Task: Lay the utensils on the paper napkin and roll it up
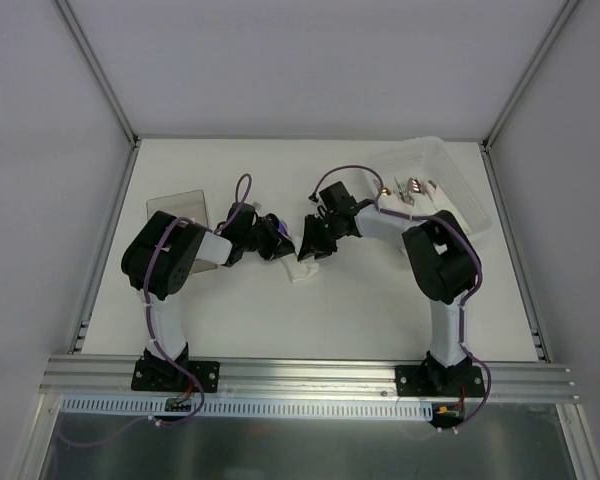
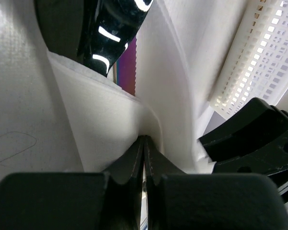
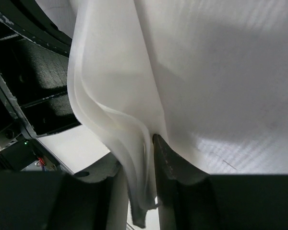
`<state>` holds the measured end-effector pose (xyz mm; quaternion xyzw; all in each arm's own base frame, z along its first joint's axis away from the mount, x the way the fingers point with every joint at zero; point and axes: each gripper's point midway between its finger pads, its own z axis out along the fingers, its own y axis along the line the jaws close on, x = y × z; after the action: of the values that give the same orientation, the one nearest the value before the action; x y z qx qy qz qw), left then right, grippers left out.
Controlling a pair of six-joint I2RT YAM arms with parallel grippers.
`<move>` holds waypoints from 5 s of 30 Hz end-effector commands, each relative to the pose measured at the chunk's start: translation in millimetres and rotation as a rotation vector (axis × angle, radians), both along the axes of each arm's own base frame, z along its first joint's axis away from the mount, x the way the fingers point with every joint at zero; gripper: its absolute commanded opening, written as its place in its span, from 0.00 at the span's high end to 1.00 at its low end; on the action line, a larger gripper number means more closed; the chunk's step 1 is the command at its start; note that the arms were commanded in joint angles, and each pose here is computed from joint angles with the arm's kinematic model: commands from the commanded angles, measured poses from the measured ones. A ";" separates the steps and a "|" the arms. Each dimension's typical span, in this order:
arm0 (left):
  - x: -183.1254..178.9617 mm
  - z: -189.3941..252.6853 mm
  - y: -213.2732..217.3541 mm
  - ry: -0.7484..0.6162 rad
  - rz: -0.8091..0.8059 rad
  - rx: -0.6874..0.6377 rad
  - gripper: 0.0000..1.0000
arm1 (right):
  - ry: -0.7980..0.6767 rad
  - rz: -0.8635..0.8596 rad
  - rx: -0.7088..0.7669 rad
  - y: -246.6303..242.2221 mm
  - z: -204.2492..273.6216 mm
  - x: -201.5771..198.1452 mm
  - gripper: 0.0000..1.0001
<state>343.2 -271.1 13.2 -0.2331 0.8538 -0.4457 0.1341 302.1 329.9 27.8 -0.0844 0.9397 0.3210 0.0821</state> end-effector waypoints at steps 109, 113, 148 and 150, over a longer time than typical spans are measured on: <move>-20.0 -5.0 38.2 0.089 0.070 0.201 0.95 | 0.291 -0.144 -0.114 -15.0 -51.9 -43.1 1.00; -21.7 12.2 40.8 0.051 0.059 0.210 0.87 | 0.297 -0.178 -0.121 -23.4 -53.6 -36.3 1.00; 18.4 44.6 22.0 -0.203 0.128 -0.014 1.00 | 0.248 -0.182 -0.169 -71.0 -52.0 -11.6 1.00; 19.8 40.4 19.7 -0.192 0.125 -0.013 1.00 | 0.244 -0.175 -0.172 -71.3 -51.9 -11.1 1.00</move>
<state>350.1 -243.6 41.9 -0.2564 0.8298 -0.4405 0.2274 297.5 308.3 22.7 0.0230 0.9320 0.3614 -0.0135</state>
